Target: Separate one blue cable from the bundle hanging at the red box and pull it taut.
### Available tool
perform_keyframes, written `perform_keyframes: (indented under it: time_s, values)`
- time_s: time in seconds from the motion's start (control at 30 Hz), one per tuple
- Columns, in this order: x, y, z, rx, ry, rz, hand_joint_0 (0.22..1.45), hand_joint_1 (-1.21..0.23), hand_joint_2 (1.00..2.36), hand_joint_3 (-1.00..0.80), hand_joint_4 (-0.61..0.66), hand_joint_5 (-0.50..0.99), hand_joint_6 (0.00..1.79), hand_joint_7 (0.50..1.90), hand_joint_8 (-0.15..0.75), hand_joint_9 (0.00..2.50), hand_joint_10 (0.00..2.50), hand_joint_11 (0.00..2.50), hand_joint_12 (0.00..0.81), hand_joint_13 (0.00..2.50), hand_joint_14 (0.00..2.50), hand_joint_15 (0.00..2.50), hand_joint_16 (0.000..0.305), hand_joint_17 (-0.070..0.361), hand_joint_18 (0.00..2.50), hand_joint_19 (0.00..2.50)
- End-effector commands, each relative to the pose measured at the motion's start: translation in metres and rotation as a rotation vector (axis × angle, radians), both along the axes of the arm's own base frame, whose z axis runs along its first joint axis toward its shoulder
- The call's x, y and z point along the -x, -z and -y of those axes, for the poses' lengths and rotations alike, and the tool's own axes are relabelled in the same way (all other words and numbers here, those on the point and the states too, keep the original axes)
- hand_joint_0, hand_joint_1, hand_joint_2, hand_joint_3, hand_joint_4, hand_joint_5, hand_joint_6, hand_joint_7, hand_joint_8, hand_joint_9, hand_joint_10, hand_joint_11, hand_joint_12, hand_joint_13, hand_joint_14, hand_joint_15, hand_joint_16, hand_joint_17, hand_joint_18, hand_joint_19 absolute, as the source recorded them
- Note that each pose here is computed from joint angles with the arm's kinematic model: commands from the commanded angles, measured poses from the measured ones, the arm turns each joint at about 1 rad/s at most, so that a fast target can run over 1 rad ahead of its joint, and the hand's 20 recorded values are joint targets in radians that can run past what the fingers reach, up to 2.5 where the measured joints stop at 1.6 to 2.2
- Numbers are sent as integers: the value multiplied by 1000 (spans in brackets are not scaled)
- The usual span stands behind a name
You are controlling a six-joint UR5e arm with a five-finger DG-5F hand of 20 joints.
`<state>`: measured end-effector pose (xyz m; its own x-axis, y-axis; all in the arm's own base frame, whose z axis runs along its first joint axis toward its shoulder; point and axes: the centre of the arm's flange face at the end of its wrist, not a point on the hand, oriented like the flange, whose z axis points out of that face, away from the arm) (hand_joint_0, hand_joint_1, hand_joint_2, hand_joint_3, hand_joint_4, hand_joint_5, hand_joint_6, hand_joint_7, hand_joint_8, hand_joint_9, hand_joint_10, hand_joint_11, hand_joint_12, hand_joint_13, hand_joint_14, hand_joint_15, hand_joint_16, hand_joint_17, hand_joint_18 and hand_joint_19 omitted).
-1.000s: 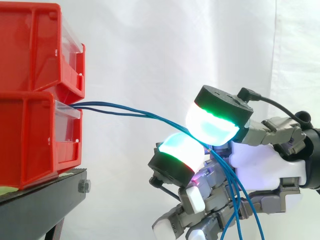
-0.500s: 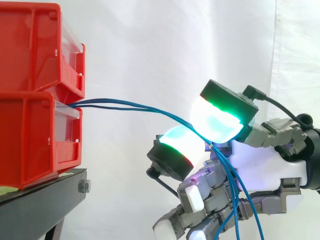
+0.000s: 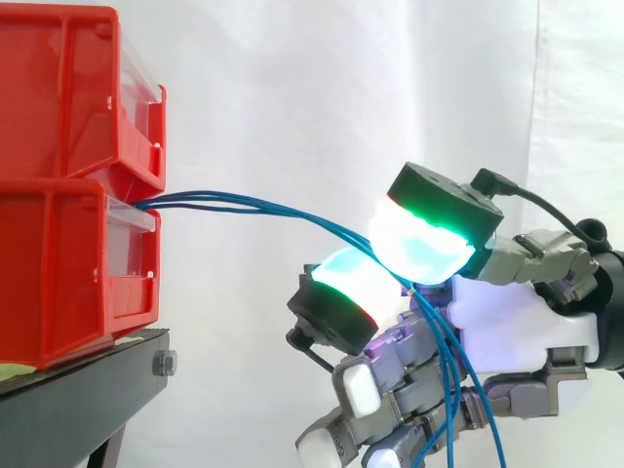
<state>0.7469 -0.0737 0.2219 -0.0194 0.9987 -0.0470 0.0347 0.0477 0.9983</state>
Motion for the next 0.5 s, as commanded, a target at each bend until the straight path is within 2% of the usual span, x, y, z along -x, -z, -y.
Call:
perform_keyframes:
  time_s: [0.0, 0.03, 0.1, 0.37, 0.47]
  values:
    - [0, 0, 0, 0, -1, 0, 769, -869, 1002, -69, -121, -208, 851, 1176, 236, 829, 11, 519, 331, 577, 10, 289, 43, 96, 688, 399]
    - [0, 0, 0, 0, -1, -1, 762, -733, 1004, -67, -59, -177, 786, 1003, 233, 818, 13, 501, 329, 564, 10, 295, 42, 95, 659, 423]
    - [0, 0, 0, 0, -1, 0, 751, -691, 1006, -76, -16, -159, 749, 985, 237, 811, 11, 489, 331, 552, 10, 302, 43, 96, 648, 431]
    - [1, 1, 0, 0, 1, -1, 726, -591, 1011, -158, 71, -98, 558, 1262, 250, 798, 13, 468, 333, 526, 10, 295, 42, 95, 610, 457]
    - [1, 1, 0, 0, -1, -1, 727, -595, 1012, -157, 85, -93, 542, 1296, 257, 797, 11, 471, 332, 527, 10, 293, 42, 94, 610, 445]
